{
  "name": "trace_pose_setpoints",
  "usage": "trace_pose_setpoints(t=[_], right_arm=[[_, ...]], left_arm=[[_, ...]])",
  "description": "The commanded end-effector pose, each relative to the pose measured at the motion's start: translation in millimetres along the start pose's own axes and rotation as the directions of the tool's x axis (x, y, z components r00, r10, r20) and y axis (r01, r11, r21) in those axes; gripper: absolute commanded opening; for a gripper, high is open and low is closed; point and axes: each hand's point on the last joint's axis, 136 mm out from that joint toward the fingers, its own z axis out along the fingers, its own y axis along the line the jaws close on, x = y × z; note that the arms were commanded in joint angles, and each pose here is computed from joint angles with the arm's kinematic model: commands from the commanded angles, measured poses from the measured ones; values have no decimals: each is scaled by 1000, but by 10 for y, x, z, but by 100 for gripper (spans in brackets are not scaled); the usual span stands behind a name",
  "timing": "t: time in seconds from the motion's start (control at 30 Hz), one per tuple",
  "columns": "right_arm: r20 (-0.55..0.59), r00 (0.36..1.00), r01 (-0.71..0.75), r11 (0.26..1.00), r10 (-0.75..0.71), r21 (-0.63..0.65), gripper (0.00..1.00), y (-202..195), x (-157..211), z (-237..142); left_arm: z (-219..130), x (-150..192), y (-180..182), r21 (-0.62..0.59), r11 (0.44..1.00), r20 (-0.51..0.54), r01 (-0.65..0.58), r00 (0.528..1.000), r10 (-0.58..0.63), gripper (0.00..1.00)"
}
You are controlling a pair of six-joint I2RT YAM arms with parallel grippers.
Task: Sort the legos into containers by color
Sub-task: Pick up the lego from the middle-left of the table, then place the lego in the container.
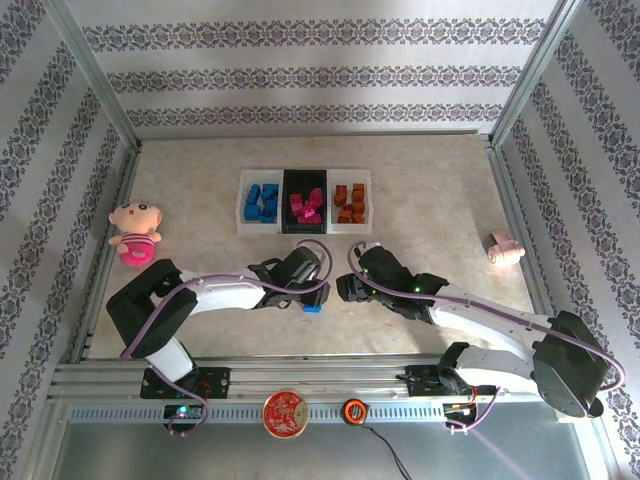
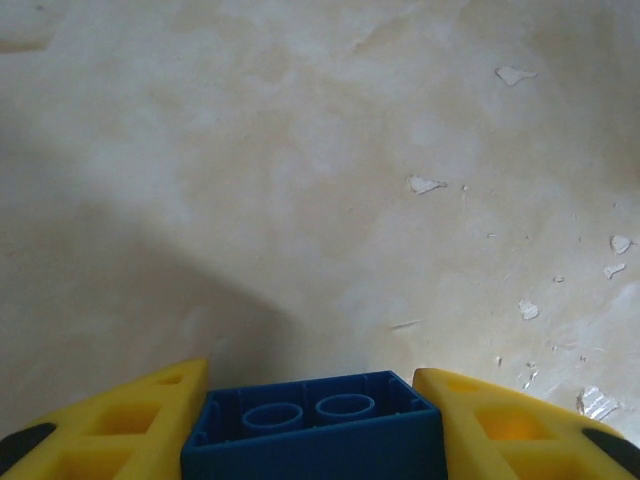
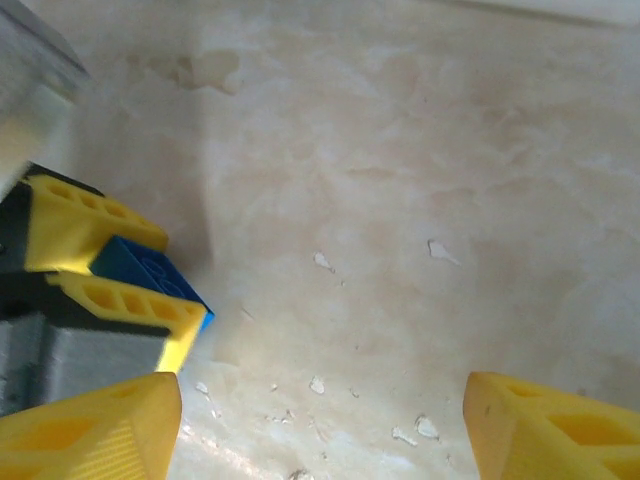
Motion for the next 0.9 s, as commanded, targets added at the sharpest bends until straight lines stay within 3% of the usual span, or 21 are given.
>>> trace_pose_setpoints(t=[0.0,0.17,0.33,0.43,0.53,0.6,0.7,0.87], right_arm=[[18,999,-27,1000,27,2,75,0,51,-18],[-1,1000,-22,1000,22,-4,75,35,131,41],[-3,1000,-25,1000,25,-14,75,96,124,87],[-4,1000,-20,1000,20,-16,75,119,112,93],[-2,1000,-16,1000,16,-18,75,128,112,77],[2,1000,-17,1000,17,-24,75,139,111,64],[-14,1000,-14,999,14,-37,76,175,139,74],[-108,993,37,995,-48,-96,78,397,251,258]], left_arm=[[-253,-275,157,42,993,110,110,987,-114,38],[-749,-769,507,15,983,282,183,942,-180,37],[-1134,-1387,1141,-35,945,474,324,838,-270,38],[-1107,-1705,1481,-41,918,508,395,799,-321,39],[-977,-1958,1710,-60,901,508,429,790,-342,41],[-867,-2089,1826,-72,894,495,441,794,-352,46],[-742,-2219,1904,-68,890,468,451,803,-370,63],[-919,-2329,1749,-13,905,481,426,796,-368,84]])
